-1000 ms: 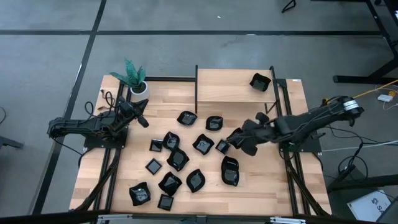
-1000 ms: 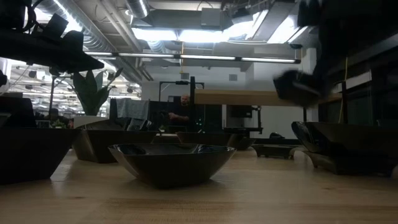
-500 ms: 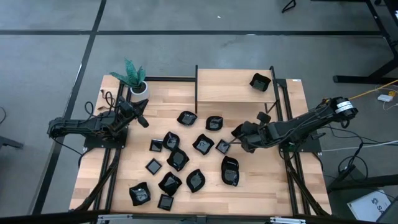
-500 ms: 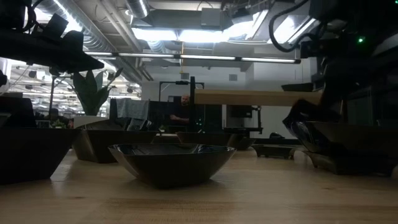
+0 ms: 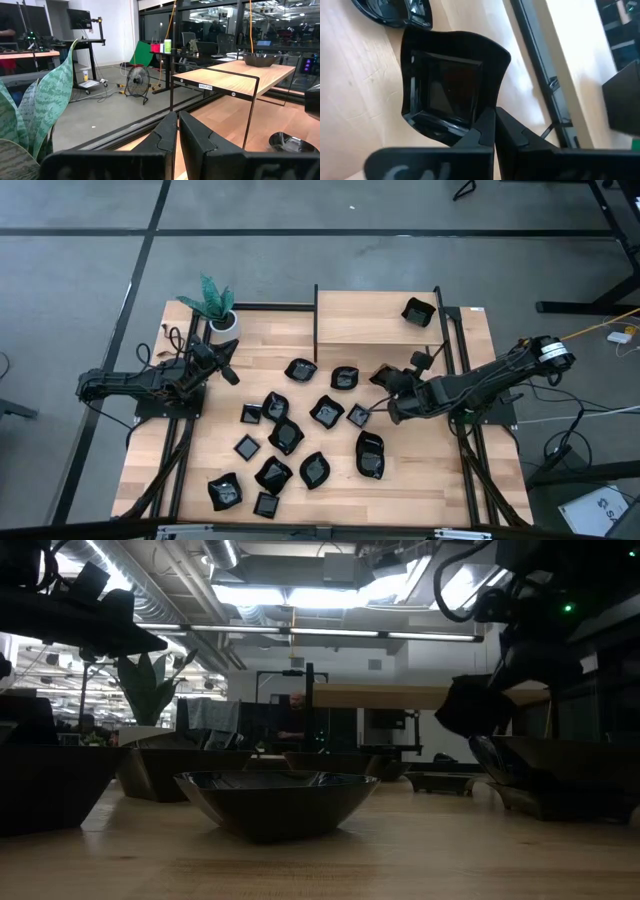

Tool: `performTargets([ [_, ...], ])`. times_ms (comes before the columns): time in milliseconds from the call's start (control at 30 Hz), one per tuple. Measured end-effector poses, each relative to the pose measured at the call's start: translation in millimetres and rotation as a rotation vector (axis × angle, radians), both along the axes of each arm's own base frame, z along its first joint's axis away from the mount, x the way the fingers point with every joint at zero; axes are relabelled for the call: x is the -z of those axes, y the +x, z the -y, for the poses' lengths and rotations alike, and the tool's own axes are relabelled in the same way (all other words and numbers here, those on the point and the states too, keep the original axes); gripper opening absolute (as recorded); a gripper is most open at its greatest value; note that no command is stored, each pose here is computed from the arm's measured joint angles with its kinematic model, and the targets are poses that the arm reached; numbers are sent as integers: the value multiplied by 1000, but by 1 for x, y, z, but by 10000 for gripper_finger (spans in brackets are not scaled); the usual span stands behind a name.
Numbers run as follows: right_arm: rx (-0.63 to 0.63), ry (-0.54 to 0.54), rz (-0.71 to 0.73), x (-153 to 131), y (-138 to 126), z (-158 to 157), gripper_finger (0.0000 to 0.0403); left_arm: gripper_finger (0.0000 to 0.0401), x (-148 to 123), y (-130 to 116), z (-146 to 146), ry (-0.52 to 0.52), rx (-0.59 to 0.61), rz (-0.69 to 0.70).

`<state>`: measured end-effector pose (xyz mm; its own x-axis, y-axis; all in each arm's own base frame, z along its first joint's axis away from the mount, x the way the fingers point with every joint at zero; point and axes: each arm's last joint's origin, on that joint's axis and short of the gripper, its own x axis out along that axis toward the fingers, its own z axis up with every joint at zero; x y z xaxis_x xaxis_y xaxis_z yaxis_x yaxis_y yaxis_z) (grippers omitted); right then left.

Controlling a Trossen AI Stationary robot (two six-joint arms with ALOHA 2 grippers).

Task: Pick & Place Mini shaped plates
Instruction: Stack the black distorted square plate on top of the black distorted square plate on the shelf

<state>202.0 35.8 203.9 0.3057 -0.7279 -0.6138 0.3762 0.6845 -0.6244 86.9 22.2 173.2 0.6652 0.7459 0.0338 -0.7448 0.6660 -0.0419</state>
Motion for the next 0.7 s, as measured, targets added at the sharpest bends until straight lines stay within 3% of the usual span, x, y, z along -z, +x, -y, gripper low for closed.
performTargets([
  [333,-9,-57,-98,26,15,-4,0,15,0,0,0,0,0,0],
  [700,-2,-128,-70,26,17,-4,0,15,0,0,0,0,0,0],
])
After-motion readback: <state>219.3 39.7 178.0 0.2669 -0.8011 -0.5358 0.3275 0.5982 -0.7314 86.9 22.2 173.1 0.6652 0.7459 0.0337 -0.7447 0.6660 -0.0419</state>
